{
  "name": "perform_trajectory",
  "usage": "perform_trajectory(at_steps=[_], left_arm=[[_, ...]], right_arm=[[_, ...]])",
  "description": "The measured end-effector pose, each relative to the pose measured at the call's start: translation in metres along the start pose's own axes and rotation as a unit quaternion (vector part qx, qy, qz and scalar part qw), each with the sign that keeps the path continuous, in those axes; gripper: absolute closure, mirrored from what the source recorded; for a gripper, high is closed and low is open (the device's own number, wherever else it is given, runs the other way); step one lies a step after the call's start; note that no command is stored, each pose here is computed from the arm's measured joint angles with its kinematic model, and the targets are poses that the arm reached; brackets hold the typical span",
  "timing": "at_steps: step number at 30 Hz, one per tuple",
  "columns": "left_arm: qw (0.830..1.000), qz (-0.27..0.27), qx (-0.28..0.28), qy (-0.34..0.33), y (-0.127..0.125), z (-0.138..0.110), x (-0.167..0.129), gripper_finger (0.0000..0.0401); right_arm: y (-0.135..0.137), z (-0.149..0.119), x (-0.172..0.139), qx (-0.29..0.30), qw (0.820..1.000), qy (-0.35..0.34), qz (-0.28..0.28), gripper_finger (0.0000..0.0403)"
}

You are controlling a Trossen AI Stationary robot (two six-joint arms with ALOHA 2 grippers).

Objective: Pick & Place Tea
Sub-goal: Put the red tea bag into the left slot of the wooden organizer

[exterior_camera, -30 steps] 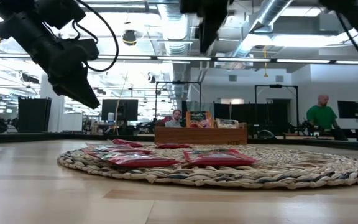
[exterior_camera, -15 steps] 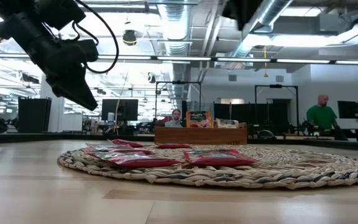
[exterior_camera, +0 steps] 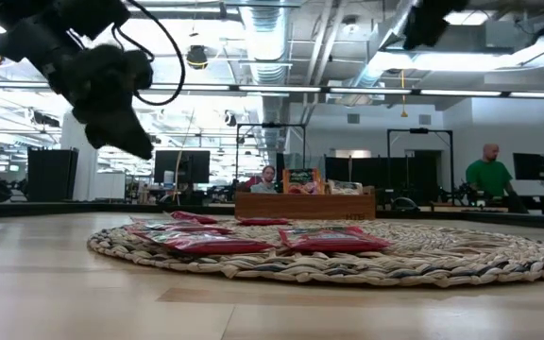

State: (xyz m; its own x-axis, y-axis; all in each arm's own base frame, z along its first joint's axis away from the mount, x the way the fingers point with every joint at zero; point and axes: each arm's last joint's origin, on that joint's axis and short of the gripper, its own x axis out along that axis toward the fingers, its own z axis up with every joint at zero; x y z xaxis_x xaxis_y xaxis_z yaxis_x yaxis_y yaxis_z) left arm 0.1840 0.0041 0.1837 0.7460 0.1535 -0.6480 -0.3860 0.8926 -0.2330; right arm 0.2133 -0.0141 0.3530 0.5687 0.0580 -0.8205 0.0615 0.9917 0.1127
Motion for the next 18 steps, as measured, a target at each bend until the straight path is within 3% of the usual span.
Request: perform_trajectory(at_steps=[5,11,14,18], left_arm=[[0.998,-0.044,-0.017,-0.040,-0.007,0.011,-0.002,0.0270],[0.996,-0.047,-0.023,-0.074,-0.019,0.042,-0.011,0.0270],[0.998,-0.032,-0.020,-0.058,-0.027,0.060,-0.010,0.0270],[1.000,0.005,-0.008,0.014,-0.037,0.077,0.002,0.0270]], right_arm=[[0.000,-0.040,0.014,0.030,0.997,-0.067,0.012,0.0300],[-0.003,-0.080,0.036,0.054,0.988,-0.143,0.029,0.0300],[-0.006,-0.096,0.045,0.064,0.982,-0.176,0.033,0.0300],[-0.010,-0.111,0.050,0.067,0.974,-0.215,0.034,0.0300]])
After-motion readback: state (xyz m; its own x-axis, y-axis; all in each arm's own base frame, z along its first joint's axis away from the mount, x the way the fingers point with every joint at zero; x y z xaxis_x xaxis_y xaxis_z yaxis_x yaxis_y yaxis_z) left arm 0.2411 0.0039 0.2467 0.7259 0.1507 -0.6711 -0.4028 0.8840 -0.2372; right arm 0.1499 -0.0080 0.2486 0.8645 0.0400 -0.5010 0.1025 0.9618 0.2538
